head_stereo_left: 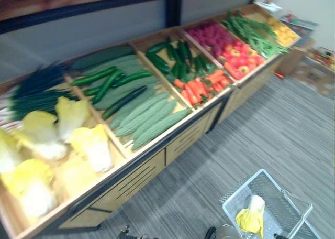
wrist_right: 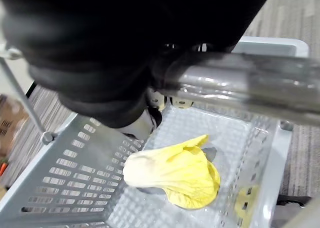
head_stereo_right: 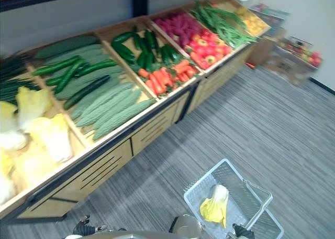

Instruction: Pick vegetable in the basket

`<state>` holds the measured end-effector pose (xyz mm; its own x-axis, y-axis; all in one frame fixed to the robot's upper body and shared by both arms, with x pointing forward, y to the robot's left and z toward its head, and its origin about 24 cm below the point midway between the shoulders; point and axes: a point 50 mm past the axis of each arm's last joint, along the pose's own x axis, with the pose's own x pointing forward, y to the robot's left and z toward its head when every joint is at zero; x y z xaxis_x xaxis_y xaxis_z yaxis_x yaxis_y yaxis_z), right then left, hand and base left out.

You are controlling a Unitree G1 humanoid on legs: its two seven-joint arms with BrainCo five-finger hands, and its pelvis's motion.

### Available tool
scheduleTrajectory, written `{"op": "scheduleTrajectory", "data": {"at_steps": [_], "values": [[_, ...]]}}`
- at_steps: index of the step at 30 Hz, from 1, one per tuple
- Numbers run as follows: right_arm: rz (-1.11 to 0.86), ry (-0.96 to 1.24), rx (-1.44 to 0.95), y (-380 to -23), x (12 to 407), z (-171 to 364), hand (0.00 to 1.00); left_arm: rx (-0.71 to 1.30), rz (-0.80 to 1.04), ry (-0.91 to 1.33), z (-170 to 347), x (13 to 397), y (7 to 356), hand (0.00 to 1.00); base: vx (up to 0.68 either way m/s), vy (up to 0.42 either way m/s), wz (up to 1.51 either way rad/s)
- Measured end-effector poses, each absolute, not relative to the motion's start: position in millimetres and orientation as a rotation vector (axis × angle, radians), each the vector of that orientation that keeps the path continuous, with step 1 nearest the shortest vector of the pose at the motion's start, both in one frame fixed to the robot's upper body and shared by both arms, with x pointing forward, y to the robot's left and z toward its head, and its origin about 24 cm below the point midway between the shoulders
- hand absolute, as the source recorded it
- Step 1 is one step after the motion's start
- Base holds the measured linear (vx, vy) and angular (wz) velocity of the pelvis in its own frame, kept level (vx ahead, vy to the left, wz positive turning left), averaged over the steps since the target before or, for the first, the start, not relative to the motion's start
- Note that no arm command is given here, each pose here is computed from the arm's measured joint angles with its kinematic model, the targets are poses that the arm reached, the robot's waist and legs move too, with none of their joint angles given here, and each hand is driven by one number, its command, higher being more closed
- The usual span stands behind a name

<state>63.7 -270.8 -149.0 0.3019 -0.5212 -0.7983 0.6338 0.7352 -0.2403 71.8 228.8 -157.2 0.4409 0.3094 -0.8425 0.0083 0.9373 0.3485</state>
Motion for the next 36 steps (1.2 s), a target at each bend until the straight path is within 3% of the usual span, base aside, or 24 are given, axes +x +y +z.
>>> {"op": "scheduleTrajectory", "data": {"at_steps": [7, 14, 21, 26, 36], "values": [[-0.679, 1.017, 0.084, -263, 91, -150, 1.0, 0.312, 0.195, 1.077, -156, 92, 226, 0.0, 0.12, -0.197, -1.33], [-0.59, 1.024, -0.046, -269, 89, -147, 1.0, 0.268, 0.152, 1.021, -156, 113, 193, 0.0, 0.03, -0.145, -0.68], [-0.501, 0.95, -0.104, -262, 113, -141, 1.0, 0.216, 0.269, 0.953, -150, 117, 199, 0.0, 0.08, 0.198, -1.11], [-0.44, 0.941, -0.09, -242, 120, -145, 1.0, 0.225, 0.346, 0.945, -146, 114, 223, 0.0, 0.1, 0.198, -0.5], [-0.466, 0.952, -0.063, -242, 112, -147, 1.0, 0.279, 0.301, 1.03, -154, 92, 225, 0.0, 0.01, 0.038, -0.51]]}}
